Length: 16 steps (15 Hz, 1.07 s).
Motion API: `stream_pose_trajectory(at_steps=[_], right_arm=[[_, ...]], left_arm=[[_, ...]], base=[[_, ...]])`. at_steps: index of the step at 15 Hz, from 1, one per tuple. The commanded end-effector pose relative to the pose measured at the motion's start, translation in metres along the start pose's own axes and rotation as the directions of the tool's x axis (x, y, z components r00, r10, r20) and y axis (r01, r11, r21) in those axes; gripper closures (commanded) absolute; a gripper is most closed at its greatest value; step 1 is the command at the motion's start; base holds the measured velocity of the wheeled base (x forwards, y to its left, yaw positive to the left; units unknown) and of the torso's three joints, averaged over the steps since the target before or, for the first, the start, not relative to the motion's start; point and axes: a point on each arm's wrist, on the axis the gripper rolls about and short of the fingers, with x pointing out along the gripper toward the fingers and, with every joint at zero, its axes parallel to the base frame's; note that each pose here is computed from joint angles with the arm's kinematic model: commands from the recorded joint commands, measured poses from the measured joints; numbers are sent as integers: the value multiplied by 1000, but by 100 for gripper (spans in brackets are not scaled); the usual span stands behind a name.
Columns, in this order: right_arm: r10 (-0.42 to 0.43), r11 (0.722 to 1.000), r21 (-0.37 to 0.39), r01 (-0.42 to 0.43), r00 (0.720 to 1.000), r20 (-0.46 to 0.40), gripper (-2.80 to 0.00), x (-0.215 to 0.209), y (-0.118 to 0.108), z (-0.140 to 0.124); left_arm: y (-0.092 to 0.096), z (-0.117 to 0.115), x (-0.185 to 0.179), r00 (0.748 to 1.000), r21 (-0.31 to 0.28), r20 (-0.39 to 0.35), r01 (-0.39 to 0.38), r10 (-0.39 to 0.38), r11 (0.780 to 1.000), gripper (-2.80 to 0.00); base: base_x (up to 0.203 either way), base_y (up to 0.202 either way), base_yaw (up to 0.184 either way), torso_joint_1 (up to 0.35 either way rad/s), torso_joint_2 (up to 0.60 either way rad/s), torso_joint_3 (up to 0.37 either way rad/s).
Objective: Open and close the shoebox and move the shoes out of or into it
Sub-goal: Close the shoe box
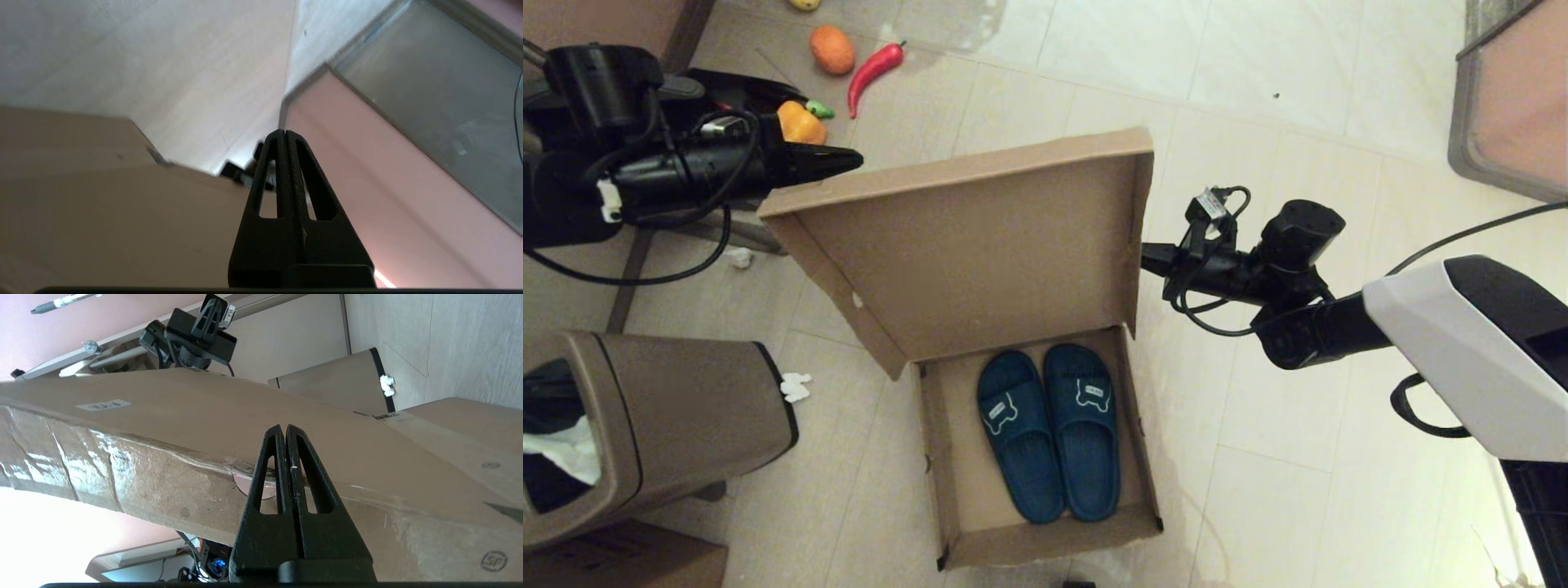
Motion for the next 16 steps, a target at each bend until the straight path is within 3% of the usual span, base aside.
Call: stream_pose_trajectory(at_steps=[1, 8, 13, 16], right_arm=[[0, 1000, 11, 0, 1000, -6, 0, -2, 3, -4], [-6, 1000, 20, 6, 1000, -4, 0, -15, 3, -30], [3, 1000, -10, -3, 1000, 15, 0, -24, 5, -44], [0, 1000, -30, 2, 998, 65, 0, -30, 7, -49]], left_arm=[[-7, -12, -3, 1000, -5, -27, 8, -8, 1000, 0], [8, -73, -14, 987, 57, -152, -52, 60, 997, 0], [5, -115, -38, 975, 41, -211, -64, 72, 997, 0], [12, -140, -55, 966, 39, -243, -86, 93, 995, 0]], base=[[0, 0, 0, 0, 0, 0], [0, 0, 0, 0, 0, 0], [0, 0, 0, 0, 0, 0], [0, 0, 0, 0, 0, 0]])
